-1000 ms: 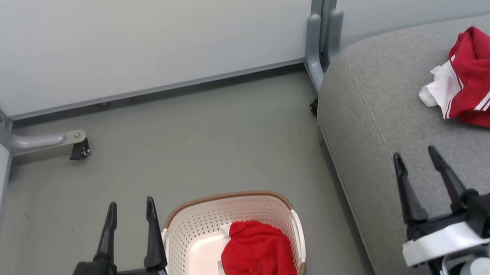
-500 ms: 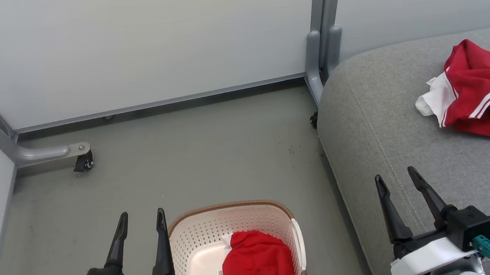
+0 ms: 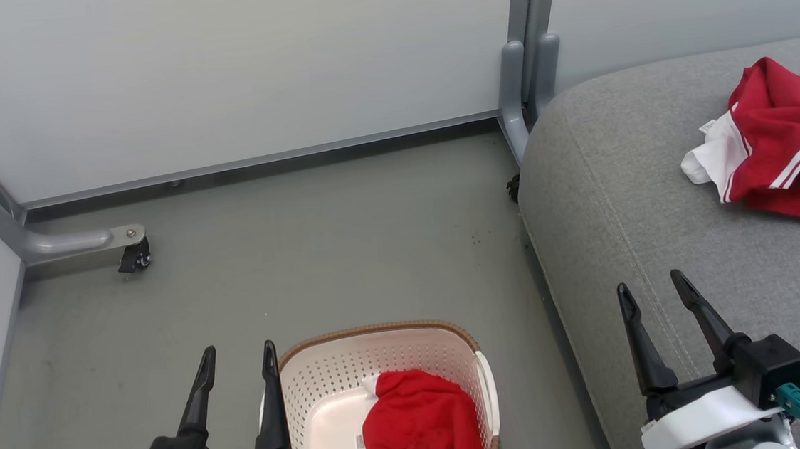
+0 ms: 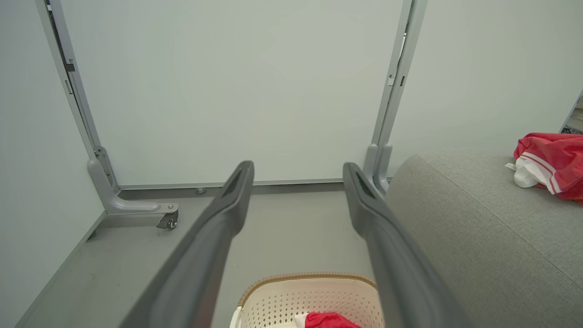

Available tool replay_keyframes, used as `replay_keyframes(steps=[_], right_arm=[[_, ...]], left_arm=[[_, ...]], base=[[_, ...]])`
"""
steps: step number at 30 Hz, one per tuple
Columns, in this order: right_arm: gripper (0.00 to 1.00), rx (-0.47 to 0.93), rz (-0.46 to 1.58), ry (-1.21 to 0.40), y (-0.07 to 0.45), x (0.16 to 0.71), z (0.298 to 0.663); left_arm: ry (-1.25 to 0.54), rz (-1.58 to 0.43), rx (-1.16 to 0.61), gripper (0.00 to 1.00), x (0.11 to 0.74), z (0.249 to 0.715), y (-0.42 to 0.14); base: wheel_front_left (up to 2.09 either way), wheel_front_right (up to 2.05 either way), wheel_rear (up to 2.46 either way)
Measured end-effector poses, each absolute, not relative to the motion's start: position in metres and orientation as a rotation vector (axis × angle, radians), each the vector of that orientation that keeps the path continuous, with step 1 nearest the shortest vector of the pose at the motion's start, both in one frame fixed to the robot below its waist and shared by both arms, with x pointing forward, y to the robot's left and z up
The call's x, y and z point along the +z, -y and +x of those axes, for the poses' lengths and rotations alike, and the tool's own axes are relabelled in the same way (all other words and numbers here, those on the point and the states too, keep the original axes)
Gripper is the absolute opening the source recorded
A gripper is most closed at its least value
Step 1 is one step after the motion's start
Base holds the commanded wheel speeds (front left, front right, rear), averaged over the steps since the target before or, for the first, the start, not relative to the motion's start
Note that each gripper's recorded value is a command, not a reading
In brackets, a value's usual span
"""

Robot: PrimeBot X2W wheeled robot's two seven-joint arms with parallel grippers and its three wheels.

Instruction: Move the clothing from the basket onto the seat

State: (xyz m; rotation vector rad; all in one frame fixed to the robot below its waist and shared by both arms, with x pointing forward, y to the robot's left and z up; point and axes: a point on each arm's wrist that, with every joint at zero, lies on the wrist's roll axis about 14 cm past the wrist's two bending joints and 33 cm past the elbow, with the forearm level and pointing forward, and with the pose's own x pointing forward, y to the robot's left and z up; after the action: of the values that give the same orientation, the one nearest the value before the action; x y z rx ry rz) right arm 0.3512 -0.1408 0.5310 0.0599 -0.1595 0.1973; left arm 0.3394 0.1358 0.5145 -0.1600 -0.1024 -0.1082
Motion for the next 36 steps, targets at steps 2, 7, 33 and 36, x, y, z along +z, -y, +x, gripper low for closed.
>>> replay_keyframes(steps=[2, 7, 33, 36], right_arm=[[1.0, 0.196, 0.06, 0.158, 0.141, 0.53, 0.352], [1.0, 0.196, 0.062, 0.156, 0.141, 0.53, 0.352], [1.0, 0.15, 0.07, 0.248, 0.159, 0.553, 0.422], [1.0, 0.144, 0.07, 0.25, 0.161, 0.55, 0.438]], left_arm=[[0.1, -0.16, -0.109, 1.0, 0.514, 0.34, -0.136], [0.094, -0.159, -0.106, 1.0, 0.512, 0.34, -0.136], [-0.138, -0.115, -0.339, 1.0, 0.437, 0.402, -0.074], [-0.22, -0.073, -0.411, 1.0, 0.408, 0.413, -0.057]], base=[[0.0, 0.0, 0.0], [0.0, 0.0, 0.0], [0.0, 0.0, 0.0], [0.0, 0.0, 0.0]])
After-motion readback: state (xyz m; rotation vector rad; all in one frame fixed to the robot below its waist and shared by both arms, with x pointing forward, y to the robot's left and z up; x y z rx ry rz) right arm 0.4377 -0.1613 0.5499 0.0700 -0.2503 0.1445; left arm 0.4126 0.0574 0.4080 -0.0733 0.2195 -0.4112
